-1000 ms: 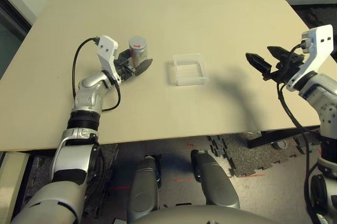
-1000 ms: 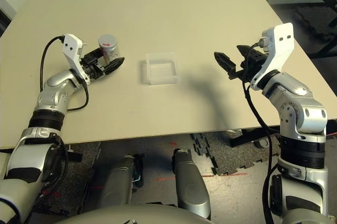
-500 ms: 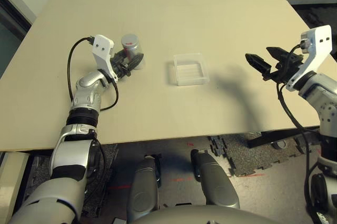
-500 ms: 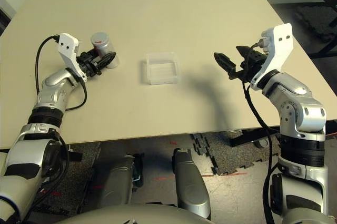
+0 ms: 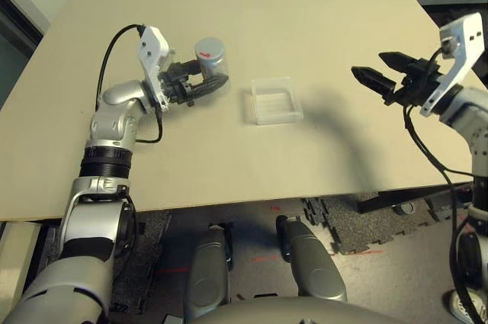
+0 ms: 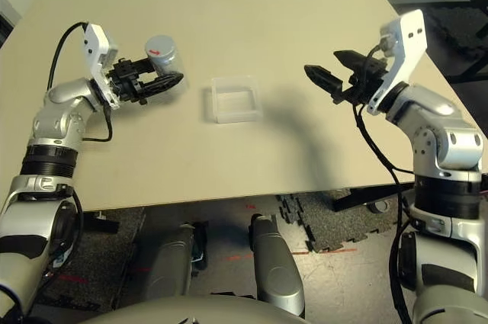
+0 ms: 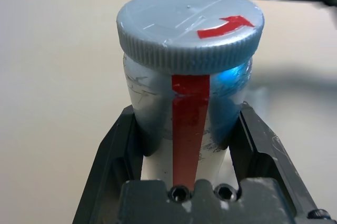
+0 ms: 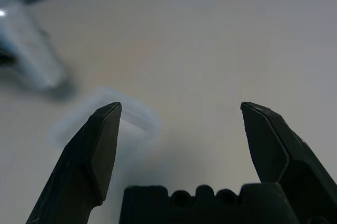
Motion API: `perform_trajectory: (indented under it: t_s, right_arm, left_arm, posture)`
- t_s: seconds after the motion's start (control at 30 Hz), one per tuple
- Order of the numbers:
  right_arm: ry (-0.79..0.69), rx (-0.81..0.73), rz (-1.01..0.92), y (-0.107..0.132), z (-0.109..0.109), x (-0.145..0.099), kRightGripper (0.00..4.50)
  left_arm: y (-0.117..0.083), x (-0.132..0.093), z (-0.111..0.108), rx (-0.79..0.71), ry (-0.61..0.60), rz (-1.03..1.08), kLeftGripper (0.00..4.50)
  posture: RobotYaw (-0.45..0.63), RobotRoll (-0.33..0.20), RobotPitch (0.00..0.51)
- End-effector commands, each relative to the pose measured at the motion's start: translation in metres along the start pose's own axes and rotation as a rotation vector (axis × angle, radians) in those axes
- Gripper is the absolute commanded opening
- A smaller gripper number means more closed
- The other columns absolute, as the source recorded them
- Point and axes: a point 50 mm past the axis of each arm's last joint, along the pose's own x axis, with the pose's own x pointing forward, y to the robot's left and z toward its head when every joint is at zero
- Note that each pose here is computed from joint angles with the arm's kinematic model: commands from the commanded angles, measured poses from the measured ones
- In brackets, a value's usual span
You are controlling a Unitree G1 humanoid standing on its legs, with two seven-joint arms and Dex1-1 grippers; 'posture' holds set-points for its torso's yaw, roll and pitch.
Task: Pour the medicine from the bottle into the box.
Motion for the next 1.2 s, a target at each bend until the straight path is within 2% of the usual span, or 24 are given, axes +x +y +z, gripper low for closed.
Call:
perform_trajectory:
  t_s: [0.03,0.17,0.33,0.8,0.9,1.03,1.2]
  right_arm:
    - [-0.002,-0.011,0.191,0.024,0.010,0.023,4.50]
    - [-0.017,-0.034,0.378,0.051,0.021,0.044,4.50]
    - [-0.030,-0.030,0.502,0.072,0.031,0.059,4.50]
    - [0.012,-0.095,0.613,0.088,0.029,0.076,4.50]
    - [0.008,-0.122,0.612,0.089,0.029,0.079,3.84]
    - [0.016,-0.158,0.603,0.089,0.029,0.081,2.58]
    - [0.021,-0.207,0.614,0.085,0.028,0.082,2.58]
  left_arm:
    - [-0.013,0.016,0.008,-0.009,-0.022,-0.097,2.45]
    - [-0.022,0.028,0.004,-0.010,-0.024,-0.154,2.45]
    - [-0.028,0.036,0.001,0.004,-0.013,-0.207,2.45]
    - [-0.027,0.046,0.005,0.035,-0.008,-0.257,2.45]
    - [-0.027,0.047,0.004,0.032,-0.005,-0.260,2.45]
    - [-0.029,0.047,0.002,0.031,0.000,-0.267,2.45]
    - [-0.031,0.047,0.002,0.037,0.003,-0.285,2.45]
  posture:
    - [-0.12,0.000,0.227]
    - [-0.12,0.000,0.227]
    - [-0.11,0.000,0.225]
    - [-0.11,0.000,0.209]
    - [-0.11,0.000,0.207]
    - [-0.11,0.000,0.205]
    - [-0.12,0.000,0.201]
